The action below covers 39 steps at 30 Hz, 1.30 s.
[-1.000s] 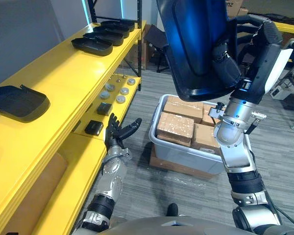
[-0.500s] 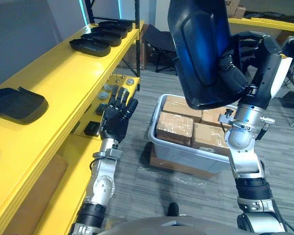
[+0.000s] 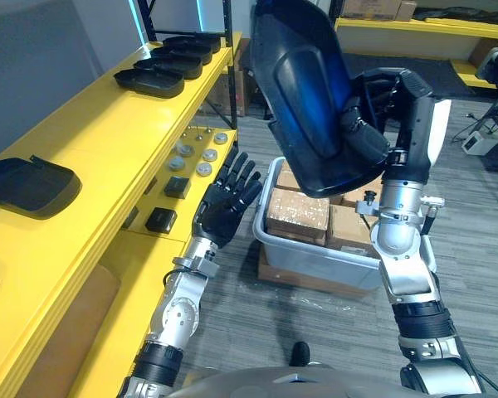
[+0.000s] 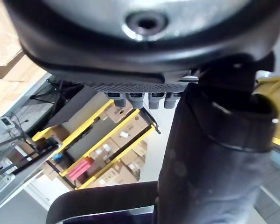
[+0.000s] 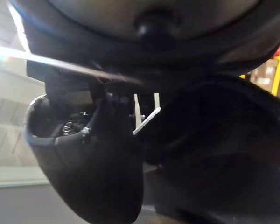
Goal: Walk over and take three plastic housings, then place them on the shelf
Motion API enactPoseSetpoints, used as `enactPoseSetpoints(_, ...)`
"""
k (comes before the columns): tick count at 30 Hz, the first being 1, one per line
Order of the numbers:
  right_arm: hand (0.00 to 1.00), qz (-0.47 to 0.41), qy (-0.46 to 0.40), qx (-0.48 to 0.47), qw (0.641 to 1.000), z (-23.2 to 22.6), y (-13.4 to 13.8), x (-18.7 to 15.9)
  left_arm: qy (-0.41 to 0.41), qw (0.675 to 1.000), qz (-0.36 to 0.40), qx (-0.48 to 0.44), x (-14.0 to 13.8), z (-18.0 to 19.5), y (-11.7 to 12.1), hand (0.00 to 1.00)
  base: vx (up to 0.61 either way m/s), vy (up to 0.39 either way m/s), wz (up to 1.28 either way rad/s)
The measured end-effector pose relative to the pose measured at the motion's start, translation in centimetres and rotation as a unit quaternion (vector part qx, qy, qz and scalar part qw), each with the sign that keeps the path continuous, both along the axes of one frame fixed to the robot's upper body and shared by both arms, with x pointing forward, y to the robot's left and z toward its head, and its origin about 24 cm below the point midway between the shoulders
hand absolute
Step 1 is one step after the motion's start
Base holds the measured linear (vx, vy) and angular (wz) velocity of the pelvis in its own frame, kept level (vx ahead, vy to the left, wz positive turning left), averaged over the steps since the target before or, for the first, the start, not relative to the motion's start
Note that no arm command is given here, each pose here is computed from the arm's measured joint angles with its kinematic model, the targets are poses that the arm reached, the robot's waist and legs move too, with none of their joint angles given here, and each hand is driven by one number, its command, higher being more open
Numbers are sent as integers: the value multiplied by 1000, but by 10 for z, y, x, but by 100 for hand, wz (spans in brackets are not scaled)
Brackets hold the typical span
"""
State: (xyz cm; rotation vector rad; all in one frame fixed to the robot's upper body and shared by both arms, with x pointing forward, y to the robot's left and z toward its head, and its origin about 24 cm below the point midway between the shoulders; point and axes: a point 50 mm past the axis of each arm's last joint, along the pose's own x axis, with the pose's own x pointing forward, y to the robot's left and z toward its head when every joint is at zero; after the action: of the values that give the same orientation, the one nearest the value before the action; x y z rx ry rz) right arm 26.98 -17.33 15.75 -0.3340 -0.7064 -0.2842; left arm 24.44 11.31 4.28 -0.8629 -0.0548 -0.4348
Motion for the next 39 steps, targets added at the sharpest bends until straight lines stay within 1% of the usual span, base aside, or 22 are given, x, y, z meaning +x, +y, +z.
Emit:
enactPoseSetpoints(4,0,28,39,-8,999,-17,13,1,10,1000,-12,0,0,0,-8,100,0,0,0)
enactPoseSetpoints(8,0,45,76,0,996,-35,22,-1,20,999,-18,-35,1,2,-13,100,0,0,0)
enactPoseSetpoints(12,0,60,90,-2,994,-42,30,-2,28,999,-13,-44,2,2,-13,100,0,0,0)
enactPoseSetpoints(18,0,86,111,8,990,-53,46,-8,42,995,-11,-91,8,4,-14,100,0,0,0)
enactPoseSetpoints(22,0,93,127,9,988,-60,51,-7,60,994,-27,-82,7,1,-20,100,0,0,0)
enactPoseSetpoints(27,0,96,129,17,987,-61,54,-8,83,995,-54,-30,5,-5,-30,100,0,0,0)
enactPoseSetpoints(28,0,98,129,17,987,-62,55,-8,88,994,-57,-16,4,-6,-32,0,0,0,0)
enactPoseSetpoints(35,0,98,140,20,985,-64,55,-8,101,992,-70,24,1,-13,-39,0,0,0,0)
enactPoseSetpoints(39,0,94,148,16,984,-66,54,-7,109,991,-72,27,-1,-14,-41,0,0,0,0)
